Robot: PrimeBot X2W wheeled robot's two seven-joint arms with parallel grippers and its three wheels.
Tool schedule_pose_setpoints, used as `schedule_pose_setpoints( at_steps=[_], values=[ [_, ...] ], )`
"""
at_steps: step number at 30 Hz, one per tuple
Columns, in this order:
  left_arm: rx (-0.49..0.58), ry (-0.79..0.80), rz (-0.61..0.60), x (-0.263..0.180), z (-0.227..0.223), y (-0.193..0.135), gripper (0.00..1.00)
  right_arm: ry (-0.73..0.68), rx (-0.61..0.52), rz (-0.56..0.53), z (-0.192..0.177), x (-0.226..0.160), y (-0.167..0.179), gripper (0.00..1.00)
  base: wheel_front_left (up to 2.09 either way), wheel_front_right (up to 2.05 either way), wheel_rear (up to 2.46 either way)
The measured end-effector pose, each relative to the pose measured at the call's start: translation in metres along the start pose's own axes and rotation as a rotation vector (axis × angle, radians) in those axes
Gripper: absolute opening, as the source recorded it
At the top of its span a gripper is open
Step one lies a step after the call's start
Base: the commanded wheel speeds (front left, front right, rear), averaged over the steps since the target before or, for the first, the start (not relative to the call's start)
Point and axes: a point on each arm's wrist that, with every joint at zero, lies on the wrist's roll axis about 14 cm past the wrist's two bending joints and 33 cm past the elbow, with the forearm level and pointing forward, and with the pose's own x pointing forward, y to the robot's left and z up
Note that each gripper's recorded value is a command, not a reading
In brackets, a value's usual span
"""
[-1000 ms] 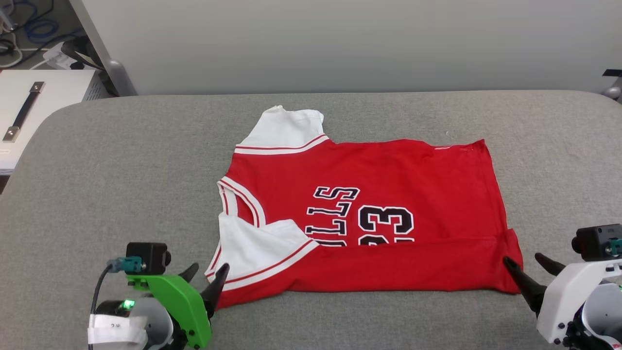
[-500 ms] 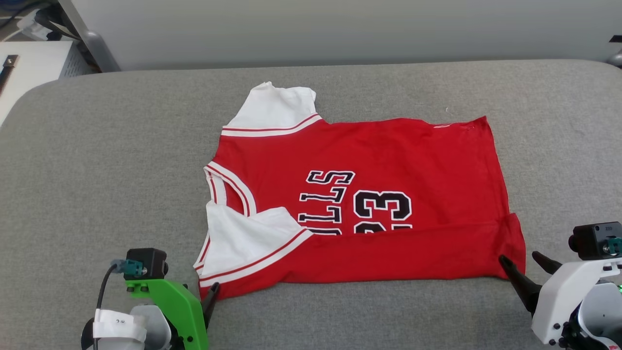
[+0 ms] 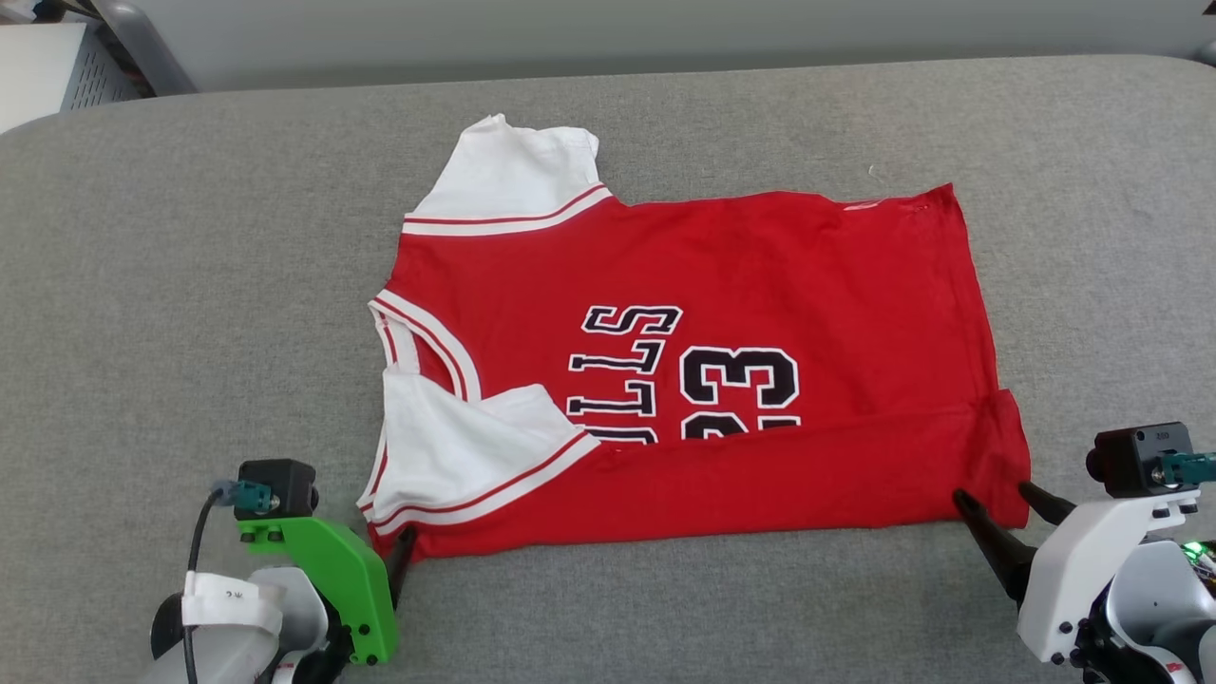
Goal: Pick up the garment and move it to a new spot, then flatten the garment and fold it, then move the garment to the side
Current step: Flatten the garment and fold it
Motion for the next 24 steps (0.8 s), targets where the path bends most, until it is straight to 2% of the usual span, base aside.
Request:
schedule_pose_setpoints(
  at_steps=[1,2,3,14,24],
  values=[
    [-0.001,0.015,-0.006,0.001,-0.002,-0.001,0.97,0.000,0.000,-0.001,-0.001,0.000,0.000,1.00,0.00,0.00,0.00],
    [0.002,0.027,-0.013,0.001,-0.002,-0.001,0.37,0.002,0.000,-0.002,-0.001,0.001,-0.001,1.00,0.00,0.00,0.00],
    [0.007,0.034,-0.020,0.001,-0.002,-0.002,0.00,0.005,-0.003,-0.005,-0.002,0.001,-0.001,1.00,0.00,0.00,0.00],
    [-0.034,-0.036,-0.090,-0.016,0.005,-0.017,0.00,-0.032,-0.072,-0.067,0.009,-0.007,-0.016,1.00,0.00,0.00,0.00],
    [-0.035,-0.101,-0.153,-0.038,0.019,-0.035,0.00,0.100,-0.072,-0.131,-0.013,0.012,-0.028,1.00,0.00,0.00,0.00]
  ],
)
